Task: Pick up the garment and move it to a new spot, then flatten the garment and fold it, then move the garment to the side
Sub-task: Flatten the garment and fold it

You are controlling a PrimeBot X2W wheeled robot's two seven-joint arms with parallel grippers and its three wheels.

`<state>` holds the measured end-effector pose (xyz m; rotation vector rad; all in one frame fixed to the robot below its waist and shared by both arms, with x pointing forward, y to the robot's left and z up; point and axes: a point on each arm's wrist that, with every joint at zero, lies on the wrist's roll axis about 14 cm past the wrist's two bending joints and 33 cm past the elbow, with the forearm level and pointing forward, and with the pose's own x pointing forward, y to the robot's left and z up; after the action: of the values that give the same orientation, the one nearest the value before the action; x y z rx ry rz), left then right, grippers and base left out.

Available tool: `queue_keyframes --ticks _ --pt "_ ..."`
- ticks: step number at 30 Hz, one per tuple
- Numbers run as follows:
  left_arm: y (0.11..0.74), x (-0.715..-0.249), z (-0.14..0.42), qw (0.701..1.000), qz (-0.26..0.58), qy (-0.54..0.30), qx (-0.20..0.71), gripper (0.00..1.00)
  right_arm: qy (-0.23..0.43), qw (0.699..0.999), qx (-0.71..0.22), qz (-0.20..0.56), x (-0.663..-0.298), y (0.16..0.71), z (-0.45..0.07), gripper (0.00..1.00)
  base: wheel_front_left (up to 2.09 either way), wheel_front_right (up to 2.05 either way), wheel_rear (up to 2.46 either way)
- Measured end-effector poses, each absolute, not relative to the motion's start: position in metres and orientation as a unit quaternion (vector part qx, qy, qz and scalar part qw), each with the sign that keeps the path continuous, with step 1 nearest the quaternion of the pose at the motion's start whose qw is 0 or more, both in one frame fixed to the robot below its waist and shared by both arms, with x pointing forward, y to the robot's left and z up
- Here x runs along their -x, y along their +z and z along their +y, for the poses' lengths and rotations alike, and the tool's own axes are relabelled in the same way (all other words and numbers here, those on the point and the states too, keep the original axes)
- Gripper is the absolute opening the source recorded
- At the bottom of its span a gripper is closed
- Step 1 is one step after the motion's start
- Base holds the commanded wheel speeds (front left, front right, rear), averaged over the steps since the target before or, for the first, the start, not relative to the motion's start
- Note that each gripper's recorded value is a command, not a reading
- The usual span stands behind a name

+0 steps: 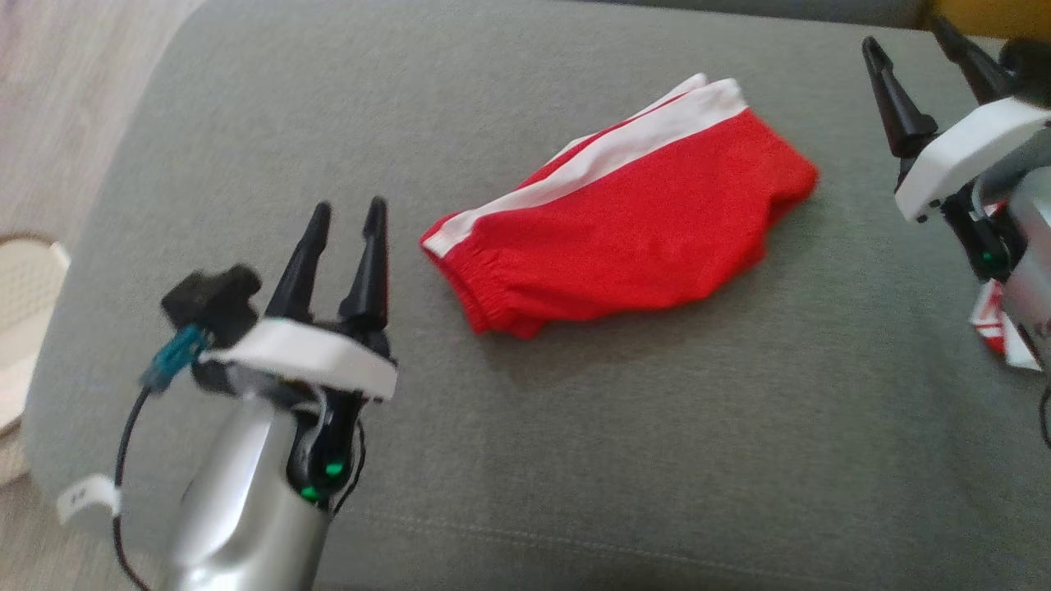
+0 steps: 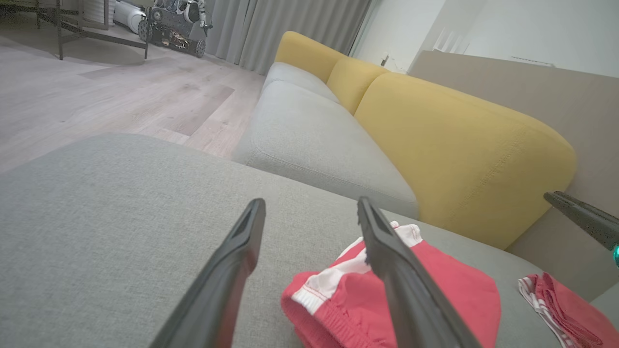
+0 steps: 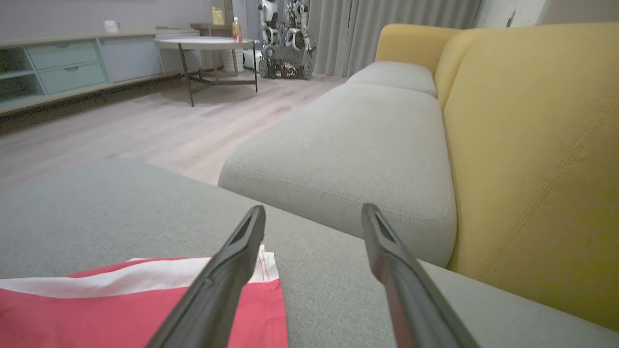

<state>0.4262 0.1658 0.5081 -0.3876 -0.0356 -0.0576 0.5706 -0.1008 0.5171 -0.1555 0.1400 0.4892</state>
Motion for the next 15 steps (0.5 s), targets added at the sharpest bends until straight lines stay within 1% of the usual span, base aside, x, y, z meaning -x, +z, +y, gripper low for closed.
queue_keyframes --ticks 3,5,9,15 --pt "0.514 -0.417 0.162 0.980 -0.033 -0.030 0.196 1.00 0.219 0.974 0.051 0.026 -0.560 0.545 -0.117 1.00 0.00 0.00 0.00" --pt "0.517 -0.411 0.159 0.979 -0.040 -0.032 0.196 1.00 0.202 0.978 0.046 0.005 -0.548 0.554 -0.132 1.00 0.00 0.00 0.00" --pt "0.521 -0.399 0.155 0.980 -0.049 -0.039 0.190 1.00 0.174 0.984 0.044 0.000 -0.508 0.537 -0.154 1.00 0.00 0.00 0.00" --pt "0.523 -0.383 0.139 0.979 -0.053 -0.066 0.183 1.00 0.132 0.991 0.038 -0.003 -0.452 0.511 -0.170 1.00 0.00 0.00 0.00"
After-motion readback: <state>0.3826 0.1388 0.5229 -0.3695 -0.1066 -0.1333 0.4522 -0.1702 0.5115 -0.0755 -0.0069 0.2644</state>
